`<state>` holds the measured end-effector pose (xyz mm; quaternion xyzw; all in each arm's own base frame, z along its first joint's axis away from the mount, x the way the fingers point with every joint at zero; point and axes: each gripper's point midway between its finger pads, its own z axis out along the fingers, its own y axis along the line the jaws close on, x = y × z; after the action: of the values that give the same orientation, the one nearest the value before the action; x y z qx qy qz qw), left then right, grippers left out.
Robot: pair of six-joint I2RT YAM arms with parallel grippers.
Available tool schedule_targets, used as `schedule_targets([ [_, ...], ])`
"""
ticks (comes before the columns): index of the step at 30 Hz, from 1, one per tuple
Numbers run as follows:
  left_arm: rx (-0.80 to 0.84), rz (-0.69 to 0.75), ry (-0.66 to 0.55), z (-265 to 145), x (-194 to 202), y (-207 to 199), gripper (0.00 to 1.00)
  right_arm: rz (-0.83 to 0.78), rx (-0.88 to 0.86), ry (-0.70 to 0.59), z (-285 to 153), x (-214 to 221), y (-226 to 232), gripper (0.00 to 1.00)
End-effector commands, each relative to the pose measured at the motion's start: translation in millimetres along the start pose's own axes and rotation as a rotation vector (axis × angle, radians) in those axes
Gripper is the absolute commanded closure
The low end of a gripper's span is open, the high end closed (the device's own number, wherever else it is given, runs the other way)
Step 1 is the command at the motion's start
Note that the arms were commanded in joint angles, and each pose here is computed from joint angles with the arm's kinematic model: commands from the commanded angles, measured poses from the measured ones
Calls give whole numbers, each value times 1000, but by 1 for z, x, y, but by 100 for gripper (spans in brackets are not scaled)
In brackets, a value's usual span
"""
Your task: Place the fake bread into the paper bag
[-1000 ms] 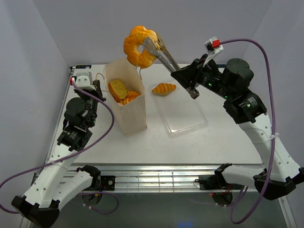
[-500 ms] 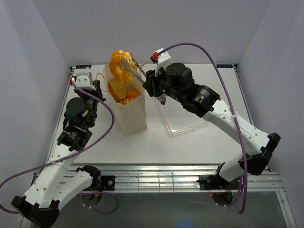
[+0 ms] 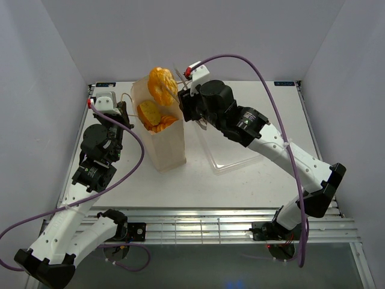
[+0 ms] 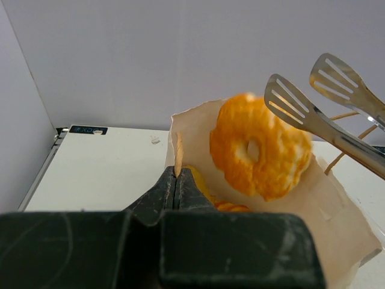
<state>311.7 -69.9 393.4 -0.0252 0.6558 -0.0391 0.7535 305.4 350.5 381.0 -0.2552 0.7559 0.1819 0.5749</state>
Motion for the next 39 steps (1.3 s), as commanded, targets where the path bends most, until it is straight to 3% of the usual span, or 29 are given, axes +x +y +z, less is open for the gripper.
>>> schedule_targets([
  [1,4,-12,-15,-3,-4,0,100,33,-19,-150,-13,-49,2,40],
  [6,5,-13,-14,-3,-4,-1,100,54,-69,-197,-28,-65,7,37],
  [13,1,-8,-11,-3,-3,0,100,110,-31,-292,-69,-86,-14,41],
  [24,-2,-5,-9,-2,-2,0,100,254,20,-316,-107,-52,-70,41],
  [32,4,-5,-7,-2,-2,-1,100,359,98,-142,-84,60,-122,41],
  [39,2,-3,-6,-1,-1,-1,100,393,17,-21,-47,127,-141,39],
])
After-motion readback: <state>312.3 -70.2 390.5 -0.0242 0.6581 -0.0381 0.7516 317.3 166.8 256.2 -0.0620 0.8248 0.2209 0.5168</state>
